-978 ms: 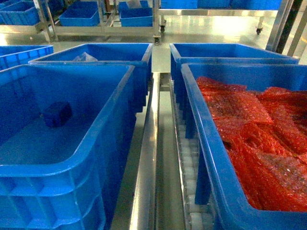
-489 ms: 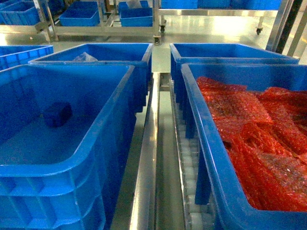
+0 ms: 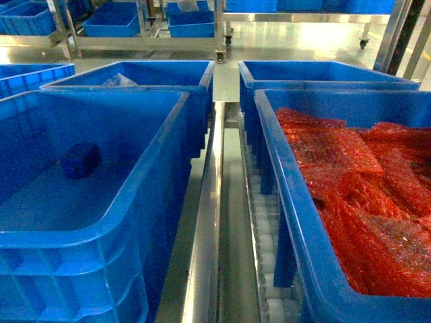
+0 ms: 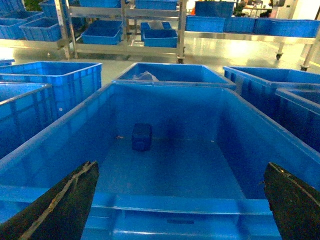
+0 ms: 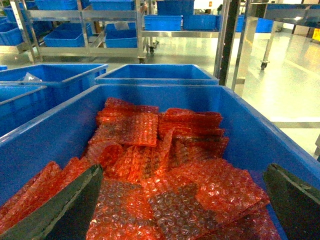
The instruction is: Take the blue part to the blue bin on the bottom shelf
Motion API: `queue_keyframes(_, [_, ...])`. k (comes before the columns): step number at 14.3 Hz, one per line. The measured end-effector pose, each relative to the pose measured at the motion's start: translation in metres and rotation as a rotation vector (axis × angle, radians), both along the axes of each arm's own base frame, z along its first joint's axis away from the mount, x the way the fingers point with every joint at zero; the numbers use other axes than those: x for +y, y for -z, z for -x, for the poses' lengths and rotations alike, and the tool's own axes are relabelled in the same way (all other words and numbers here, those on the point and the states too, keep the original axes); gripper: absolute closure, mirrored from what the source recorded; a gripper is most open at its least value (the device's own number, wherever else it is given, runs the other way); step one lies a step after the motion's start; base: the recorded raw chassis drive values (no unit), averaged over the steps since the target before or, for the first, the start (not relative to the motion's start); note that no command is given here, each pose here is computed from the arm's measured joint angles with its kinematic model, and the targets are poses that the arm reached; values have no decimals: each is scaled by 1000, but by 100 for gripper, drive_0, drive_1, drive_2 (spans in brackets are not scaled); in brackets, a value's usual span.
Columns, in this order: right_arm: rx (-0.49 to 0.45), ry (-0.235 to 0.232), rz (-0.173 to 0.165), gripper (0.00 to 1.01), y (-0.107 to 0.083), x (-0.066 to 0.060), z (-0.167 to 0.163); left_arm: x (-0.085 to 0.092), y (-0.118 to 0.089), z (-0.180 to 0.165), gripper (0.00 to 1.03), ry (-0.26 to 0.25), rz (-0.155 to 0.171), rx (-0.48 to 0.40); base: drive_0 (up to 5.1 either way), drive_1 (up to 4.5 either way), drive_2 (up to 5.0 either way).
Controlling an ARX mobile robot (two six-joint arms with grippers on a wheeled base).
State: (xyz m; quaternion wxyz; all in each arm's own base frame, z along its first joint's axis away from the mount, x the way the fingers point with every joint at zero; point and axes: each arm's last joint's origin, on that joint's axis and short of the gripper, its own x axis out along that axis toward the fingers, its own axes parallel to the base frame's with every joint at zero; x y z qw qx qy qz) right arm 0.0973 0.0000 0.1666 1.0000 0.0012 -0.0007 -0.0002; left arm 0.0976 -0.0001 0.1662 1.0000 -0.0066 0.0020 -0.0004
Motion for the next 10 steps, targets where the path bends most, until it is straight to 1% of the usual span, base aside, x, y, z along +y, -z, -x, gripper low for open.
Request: queue_keyframes(10, [0, 0, 0, 3, 0, 0, 0, 0, 0, 0, 5, 0, 0, 0, 0, 0, 0])
